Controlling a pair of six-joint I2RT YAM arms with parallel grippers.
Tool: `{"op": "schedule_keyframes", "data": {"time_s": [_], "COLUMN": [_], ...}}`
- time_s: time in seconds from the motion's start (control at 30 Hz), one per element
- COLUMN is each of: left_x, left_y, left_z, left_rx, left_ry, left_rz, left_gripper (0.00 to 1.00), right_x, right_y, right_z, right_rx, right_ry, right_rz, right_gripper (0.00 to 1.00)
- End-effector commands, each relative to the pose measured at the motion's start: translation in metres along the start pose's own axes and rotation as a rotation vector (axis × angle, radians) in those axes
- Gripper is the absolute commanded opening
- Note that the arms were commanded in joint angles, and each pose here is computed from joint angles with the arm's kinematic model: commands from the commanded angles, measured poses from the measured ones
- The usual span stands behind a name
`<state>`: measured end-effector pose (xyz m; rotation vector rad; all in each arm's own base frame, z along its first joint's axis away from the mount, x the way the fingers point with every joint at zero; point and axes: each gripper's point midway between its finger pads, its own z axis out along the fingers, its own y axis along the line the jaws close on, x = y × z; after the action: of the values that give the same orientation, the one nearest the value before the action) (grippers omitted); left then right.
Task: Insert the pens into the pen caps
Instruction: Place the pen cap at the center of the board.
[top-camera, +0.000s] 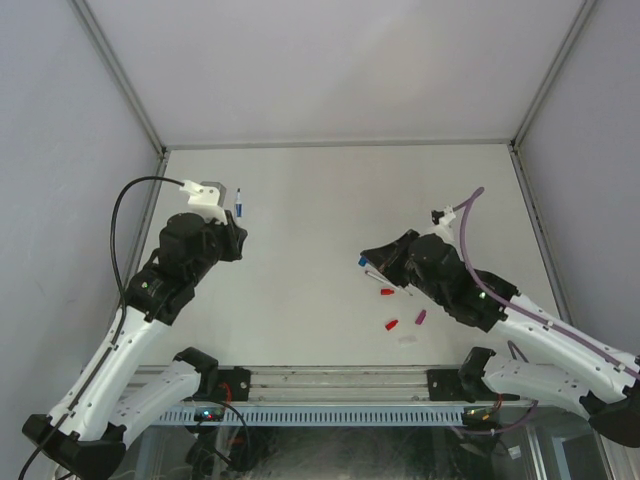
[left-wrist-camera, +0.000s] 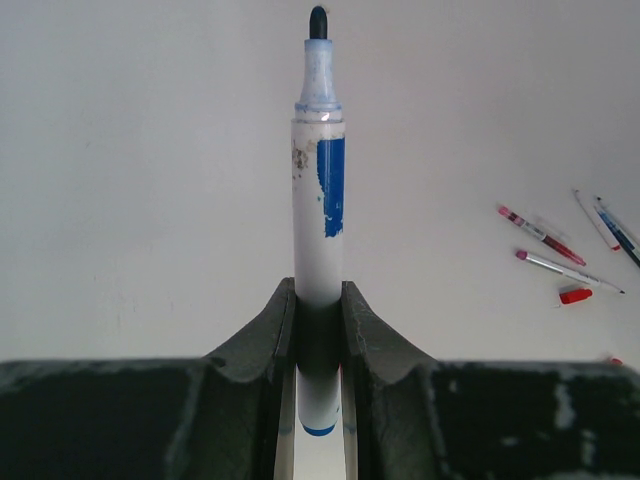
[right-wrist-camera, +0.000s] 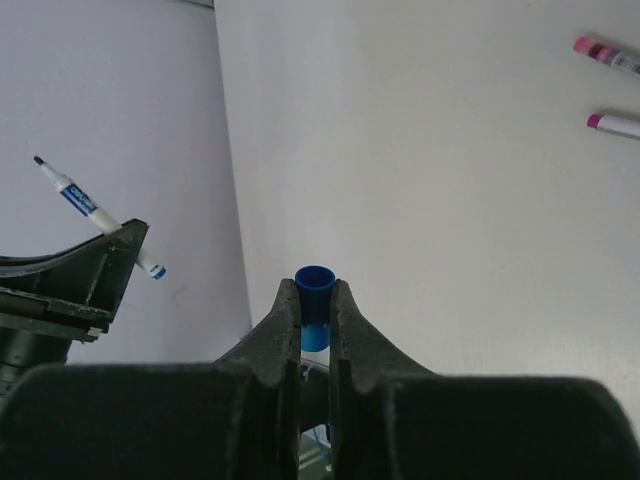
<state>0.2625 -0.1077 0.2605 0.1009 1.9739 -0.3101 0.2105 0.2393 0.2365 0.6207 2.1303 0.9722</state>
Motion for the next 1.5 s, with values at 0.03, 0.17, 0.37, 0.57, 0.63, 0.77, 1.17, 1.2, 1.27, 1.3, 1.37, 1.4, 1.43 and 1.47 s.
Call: {"op": "schedule_keyframes", "data": {"time_s": [0.03,0.17,0.37,0.57,0.63,0.77,1.17,1.2,1.27,1.3,1.37,1.4,1.43,1.47], "left_x": [-0.006,-0.006,-0.007,-0.008,-0.008,-0.008,-0.009,-0.010,-0.011,-0.011,-0.011,-0.011,-0.011,-0.010], "left_y": [-0.005,-0.005,-0.004,-0.003,-0.002,-0.001,0.001,0.001,0.003,0.003,0.003,0.003,0.002,0.002], "left_z": [0.003,0.003,0.002,0.001,0.000,-0.001,-0.003,-0.003,-0.005,-0.006,-0.006,-0.006,-0.005,-0.005], "left_rx": [0.025,0.025,0.024,0.020,0.014,0.007,0.001,-0.003,-0.007,-0.010,-0.010,-0.008,-0.006,-0.003], "left_ry": [-0.030,-0.029,-0.035,-0.036,-0.039,-0.044,-0.047,-0.052,-0.058,-0.062,-0.062,-0.060,-0.058,-0.056], "left_rz": [-0.019,-0.018,-0.017,-0.016,-0.017,-0.017,-0.018,-0.018,-0.019,-0.020,-0.020,-0.020,-0.020,-0.020], "left_gripper": [0.00,0.00,0.00,0.00,0.00,0.00,0.00,0.00,0.00,0.00,0.00,0.00,0.00,0.00], "right_x": [-0.006,-0.015,-0.008,0.059,0.078,0.098,0.123,0.124,0.129,0.130,0.133,0.135,0.139,0.142], "right_y": [0.005,0.006,0.045,0.037,0.030,0.015,-0.064,-0.073,-0.089,-0.097,-0.109,-0.114,-0.119,-0.121], "right_z": [-0.007,-0.006,-0.004,-0.005,-0.011,-0.017,0.010,0.013,0.017,0.021,0.029,0.034,0.040,0.044], "right_rx": [-0.048,-0.082,-0.400,-0.743,-0.878,-1.071,-1.060,-1.046,-1.039,-1.020,-0.981,-0.963,-0.951,-0.950], "right_ry": [0.002,-0.041,-0.093,0.059,0.105,0.131,0.589,0.666,0.825,0.900,1.018,1.060,1.105,1.117], "right_rz": [0.140,0.015,-0.580,-1.335,-1.524,-1.812,-2.427,-2.441,-2.445,-2.441,-2.428,-2.420,-2.404,-2.390], "right_gripper": [0.00,0.00,0.00,0.00,0.00,0.00,0.00,0.00,0.00,0.00,0.00,0.00,0.00,0.00]}}
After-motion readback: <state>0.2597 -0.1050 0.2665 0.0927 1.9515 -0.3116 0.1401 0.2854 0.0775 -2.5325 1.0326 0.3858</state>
